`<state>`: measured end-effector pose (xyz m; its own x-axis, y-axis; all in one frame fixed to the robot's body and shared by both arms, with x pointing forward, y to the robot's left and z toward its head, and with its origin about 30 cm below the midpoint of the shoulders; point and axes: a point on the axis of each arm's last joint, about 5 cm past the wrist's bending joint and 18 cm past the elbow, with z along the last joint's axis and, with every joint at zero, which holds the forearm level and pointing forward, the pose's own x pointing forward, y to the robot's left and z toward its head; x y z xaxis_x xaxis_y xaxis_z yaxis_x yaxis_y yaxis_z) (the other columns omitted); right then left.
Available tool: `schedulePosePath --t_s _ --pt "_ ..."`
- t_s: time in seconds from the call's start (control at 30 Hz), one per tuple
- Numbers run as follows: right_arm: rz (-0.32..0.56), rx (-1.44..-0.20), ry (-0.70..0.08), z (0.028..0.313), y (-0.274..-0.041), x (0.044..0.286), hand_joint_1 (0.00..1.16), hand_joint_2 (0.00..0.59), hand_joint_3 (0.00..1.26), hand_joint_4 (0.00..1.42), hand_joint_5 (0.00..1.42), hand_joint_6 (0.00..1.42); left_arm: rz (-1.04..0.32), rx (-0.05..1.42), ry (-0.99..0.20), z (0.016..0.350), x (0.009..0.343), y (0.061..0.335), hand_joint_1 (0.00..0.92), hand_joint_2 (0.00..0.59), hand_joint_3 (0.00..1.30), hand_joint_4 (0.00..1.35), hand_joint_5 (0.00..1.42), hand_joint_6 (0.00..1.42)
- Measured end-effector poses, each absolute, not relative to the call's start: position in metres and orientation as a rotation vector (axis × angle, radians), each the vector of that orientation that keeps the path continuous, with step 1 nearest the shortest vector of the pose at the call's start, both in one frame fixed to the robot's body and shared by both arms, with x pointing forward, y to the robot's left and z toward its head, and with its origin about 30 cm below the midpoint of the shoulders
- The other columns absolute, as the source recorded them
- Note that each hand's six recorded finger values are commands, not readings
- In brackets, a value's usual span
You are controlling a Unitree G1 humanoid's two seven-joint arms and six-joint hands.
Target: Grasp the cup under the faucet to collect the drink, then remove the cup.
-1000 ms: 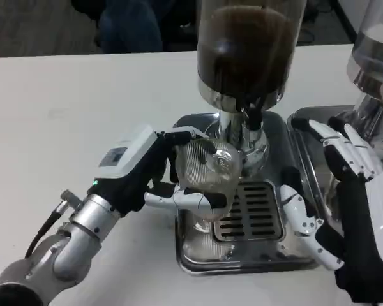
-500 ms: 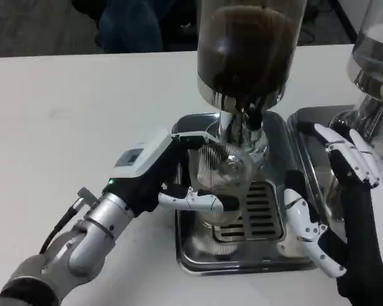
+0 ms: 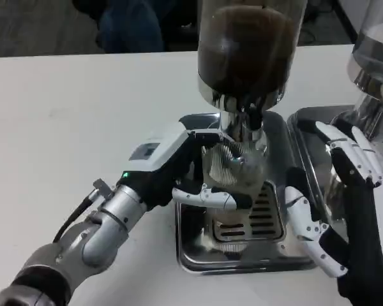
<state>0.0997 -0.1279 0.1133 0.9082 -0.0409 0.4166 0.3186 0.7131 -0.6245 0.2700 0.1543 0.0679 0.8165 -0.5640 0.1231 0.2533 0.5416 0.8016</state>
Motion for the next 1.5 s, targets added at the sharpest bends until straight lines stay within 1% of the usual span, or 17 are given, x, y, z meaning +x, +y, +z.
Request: schedulePosePath --t_s 0.1,0.2,0.37,0.47,0.53,0.63,0.8,0.87,0.97,1.1,1.2,1.3,1.5 --pt "-0.206 -0.753 -0.392 0.114 -0.127 0.099 0.25 0.469 0.29 0.24 0.12 0.14 -0.502 0.874 -0.39 0.068 0.272 0.15 0.503 0.003 0.66 0.7 0.95 1.22" --pt "-0.212 -0.751 -0.394 0.114 -0.126 0.099 0.25 0.469 0.29 0.24 0.12 0.14 -0.506 0.877 -0.39 0.069 0.273 0.146 0.47 0.018 0.63 0.66 0.92 1.19" --pt "-0.217 -0.751 -0.393 0.115 -0.125 0.099 0.25 0.469 0.29 0.24 0.12 0.14 -0.507 0.884 -0.384 0.069 0.274 0.145 0.394 0.05 0.57 0.58 0.89 1.16" --pt "-0.218 -0.752 -0.394 0.115 -0.124 0.099 0.25 0.469 0.29 0.24 0.13 0.14 -0.515 0.892 -0.386 0.07 0.275 0.144 0.322 0.064 0.53 0.51 0.81 1.12" --pt "-0.218 -0.751 -0.394 0.115 -0.124 0.099 0.25 0.469 0.29 0.24 0.13 0.15 -0.52 0.896 -0.387 0.07 0.275 0.143 0.299 0.06 0.49 0.46 0.77 1.09" --pt "-0.219 -0.75 -0.395 0.115 -0.125 0.1 0.25 0.469 0.29 0.24 0.13 0.15 -0.532 0.904 -0.38 0.07 0.275 0.144 0.265 0.054 0.42 0.35 0.67 0.95" --pt "-0.22 -0.746 -0.4 0.115 -0.124 0.1 0.26 0.463 0.29 0.25 0.14 0.16 -0.542 0.919 -0.364 0.07 0.275 0.147 0.22 0.037 0.31 0.24 0.55 0.8" --pt "-0.221 -0.745 -0.402 0.116 -0.124 0.101 0.26 0.462 0.29 0.25 0.15 0.16 -0.544 0.923 -0.361 0.07 0.275 0.148 0.199 0.032 0.27 0.19 0.48 0.69" --pt "-0.22 -0.742 -0.407 0.116 -0.124 0.102 0.26 0.462 0.29 0.25 0.15 0.16 -0.542 0.927 -0.361 0.07 0.276 0.15 0.159 0.013 0.21 0.11 0.36 0.47" --pt "-0.218 -0.739 -0.413 0.116 -0.123 0.104 0.27 0.462 0.29 0.25 0.15 0.16 -0.535 0.941 -0.366 0.072 0.276 0.155 0.104 0.0 0.13 0.0 0.21 0.26" --pt "-0.216 -0.738 -0.413 0.115 -0.123 0.105 0.27 0.461 0.29 0.25 0.15 0.16 -0.533 0.946 -0.372 0.073 0.276 0.157 0.088 0.0 0.1 0.0 0.12 0.17" --pt "-0.215 -0.737 -0.414 0.115 -0.123 0.106 0.27 0.461 0.29 0.25 0.15 0.16 -0.532 0.948 -0.375 0.072 0.274 0.159 0.072 0.0 0.08 0.0 0.08 0.14" --pt "-0.212 -0.727 -0.404 0.114 -0.123 0.107 0.27 0.461 0.29 0.25 0.15 0.16 -0.523 0.956 -0.4 0.076 0.275 0.162 0.07 0.004 0.07 0.0 0.07 0.12"
